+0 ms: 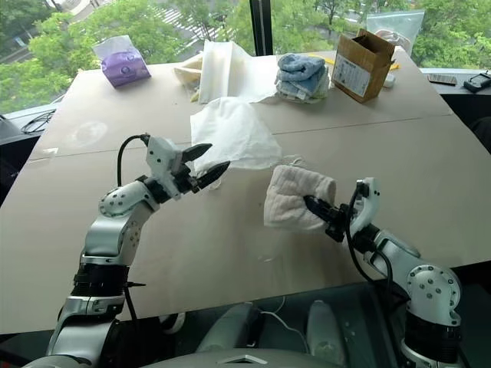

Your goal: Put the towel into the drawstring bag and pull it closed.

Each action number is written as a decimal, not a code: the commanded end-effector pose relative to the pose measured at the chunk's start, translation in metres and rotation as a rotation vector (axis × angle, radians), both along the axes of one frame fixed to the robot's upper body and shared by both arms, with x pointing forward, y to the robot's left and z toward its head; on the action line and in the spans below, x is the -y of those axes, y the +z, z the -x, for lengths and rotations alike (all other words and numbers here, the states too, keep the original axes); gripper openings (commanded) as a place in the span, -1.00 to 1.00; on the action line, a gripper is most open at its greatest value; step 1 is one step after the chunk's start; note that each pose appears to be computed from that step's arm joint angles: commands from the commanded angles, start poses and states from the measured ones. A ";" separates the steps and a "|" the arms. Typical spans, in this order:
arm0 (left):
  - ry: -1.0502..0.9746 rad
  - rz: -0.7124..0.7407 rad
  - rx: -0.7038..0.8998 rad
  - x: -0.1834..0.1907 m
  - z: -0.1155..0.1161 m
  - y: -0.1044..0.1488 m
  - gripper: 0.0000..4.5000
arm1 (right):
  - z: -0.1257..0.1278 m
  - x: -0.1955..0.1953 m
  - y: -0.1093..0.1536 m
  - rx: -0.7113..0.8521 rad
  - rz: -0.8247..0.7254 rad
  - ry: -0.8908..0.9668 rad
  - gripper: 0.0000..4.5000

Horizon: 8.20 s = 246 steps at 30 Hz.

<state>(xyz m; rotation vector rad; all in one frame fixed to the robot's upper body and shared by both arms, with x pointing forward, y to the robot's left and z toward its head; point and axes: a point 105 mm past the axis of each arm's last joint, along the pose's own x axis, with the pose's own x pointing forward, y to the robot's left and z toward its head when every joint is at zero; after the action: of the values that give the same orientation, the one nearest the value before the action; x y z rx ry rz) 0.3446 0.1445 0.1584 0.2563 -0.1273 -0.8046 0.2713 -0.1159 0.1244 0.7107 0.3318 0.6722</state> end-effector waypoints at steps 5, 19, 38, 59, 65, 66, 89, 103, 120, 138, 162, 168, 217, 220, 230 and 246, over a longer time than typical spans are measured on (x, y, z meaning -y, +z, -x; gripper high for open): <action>-0.037 -0.248 0.163 0.007 -0.007 0.004 0.54 | 0.001 -0.002 0.015 0.073 -0.016 -0.029 -1.00; -0.062 -0.459 0.318 0.012 -0.025 0.001 -0.20 | 0.002 -0.002 0.017 0.091 -0.015 -0.064 -1.00; 0.005 -0.667 0.696 0.011 -0.018 0.001 0.52 | 0.003 -0.002 0.015 0.084 -0.005 -0.066 -1.00; 0.271 -0.698 0.758 0.006 -0.027 -0.014 0.52 | 0.003 -0.002 0.017 0.066 0.006 -0.042 -1.00; 0.313 -0.709 0.714 -0.002 -0.035 -0.015 -0.02 | 0.005 -0.003 0.016 0.062 0.003 -0.050 -1.00; 0.315 -0.710 0.715 -0.002 -0.036 -0.014 -0.23 | 0.005 -0.004 0.016 0.062 0.002 -0.051 -1.00; 0.139 0.096 0.109 0.028 -0.058 0.072 -0.99 | -0.001 -0.054 0.045 0.134 -0.085 0.042 -1.00; -0.057 0.188 -0.103 0.047 -0.039 0.090 -0.99 | -0.050 -0.062 0.060 0.106 -0.215 -0.109 -1.00; -0.115 0.088 -0.190 0.060 -0.015 0.062 -0.99 | -0.079 -0.063 0.078 -0.106 -0.527 -0.279 -1.00; -0.157 0.192 -0.228 0.075 -0.014 0.076 -0.99 | -0.055 -0.130 0.071 0.091 -0.156 0.047 -1.00; -0.269 0.227 -0.343 0.083 0.007 0.069 -1.00 | -0.109 -0.084 0.062 0.006 -0.277 -0.293 -0.58; -0.159 0.218 -0.326 0.075 -0.010 0.063 -1.00 | -0.086 -0.095 0.071 0.113 -0.191 -0.156 0.60; -0.331 0.307 -0.327 0.087 -0.006 0.075 -0.76 | -0.110 0.009 0.040 0.599 0.776 -0.283 -1.00; -0.296 0.296 -0.291 0.082 -0.009 0.078 -0.19 | -0.109 0.012 0.033 0.562 0.790 -0.276 -1.00; -0.212 0.182 -0.278 -0.006 0.006 0.065 0.39 | -0.109 0.012 0.026 0.521 0.787 -0.265 -1.00; -0.145 -0.019 -0.367 -0.002 0.002 -0.043 0.39 | -0.110 0.009 0.032 0.519 0.754 -0.283 -1.00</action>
<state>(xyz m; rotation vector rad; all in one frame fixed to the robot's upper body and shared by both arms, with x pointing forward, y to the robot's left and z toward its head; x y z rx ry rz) 0.3361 0.1487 0.1089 0.1033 0.2580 -1.0005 0.3814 -0.1254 0.1341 -0.1554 0.0622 0.4005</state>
